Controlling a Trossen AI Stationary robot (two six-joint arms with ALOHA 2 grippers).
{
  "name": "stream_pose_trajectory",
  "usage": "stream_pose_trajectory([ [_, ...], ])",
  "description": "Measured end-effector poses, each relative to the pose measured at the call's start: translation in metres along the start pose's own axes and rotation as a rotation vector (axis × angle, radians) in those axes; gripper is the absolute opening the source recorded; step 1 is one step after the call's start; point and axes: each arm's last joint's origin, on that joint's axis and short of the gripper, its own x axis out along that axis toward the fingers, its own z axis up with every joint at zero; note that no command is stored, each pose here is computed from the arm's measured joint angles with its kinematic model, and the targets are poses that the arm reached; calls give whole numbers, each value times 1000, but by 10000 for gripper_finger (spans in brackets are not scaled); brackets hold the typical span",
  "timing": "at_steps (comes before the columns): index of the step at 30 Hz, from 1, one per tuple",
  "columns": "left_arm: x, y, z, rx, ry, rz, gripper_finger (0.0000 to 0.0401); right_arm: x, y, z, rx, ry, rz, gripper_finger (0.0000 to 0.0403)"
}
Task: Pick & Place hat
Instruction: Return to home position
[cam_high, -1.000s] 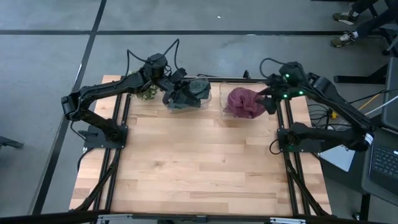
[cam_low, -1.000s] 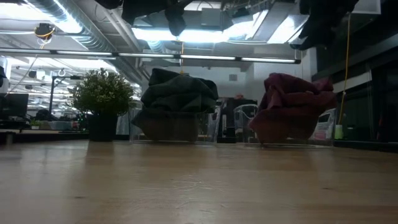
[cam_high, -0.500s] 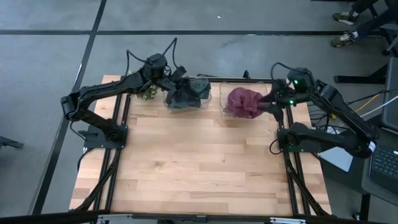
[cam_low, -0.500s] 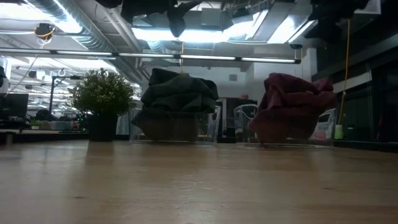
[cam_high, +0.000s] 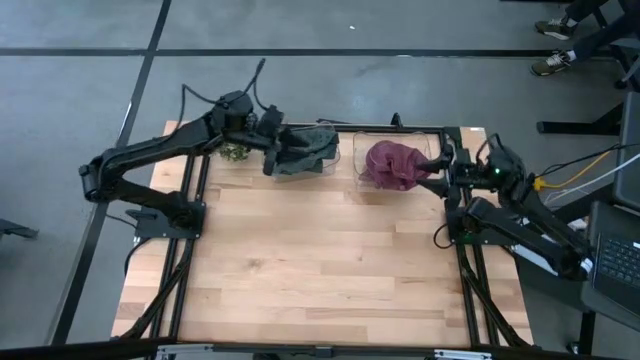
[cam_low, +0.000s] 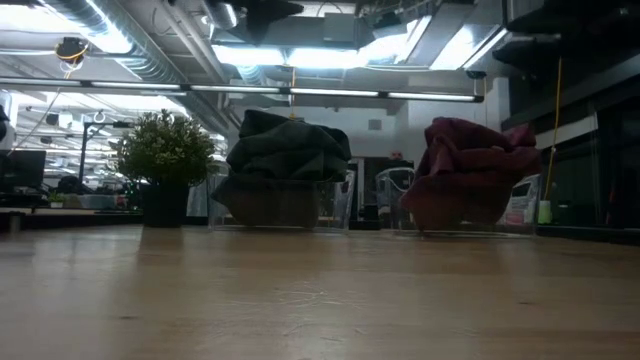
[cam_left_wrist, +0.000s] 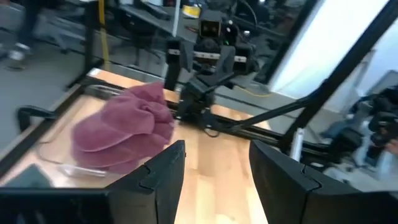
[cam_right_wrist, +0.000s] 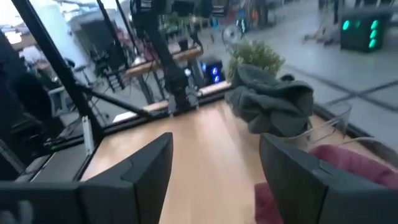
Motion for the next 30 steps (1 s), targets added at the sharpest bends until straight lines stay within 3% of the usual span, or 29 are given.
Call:
stream_pose_trajectory([
  [9,-30,-30,-4,-23,13,200,175,-5,-13,-47,28,-175,-125,237],
  [14,-37,-46,-6,-45,-4,250,175,1,-20,-63,35,-218,-189,237],
  [20,-42,-54,-10,-105,4,307,175,10,-26,-79,-67,-307,-239,237],
  [23,-44,-54,-12,-131,15,316,175,11,-28,-85,-93,-268,-299,237],
  [30,-56,-51,-15,-147,42,374,175,12,-27,-86,-275,-234,-315,237],
])
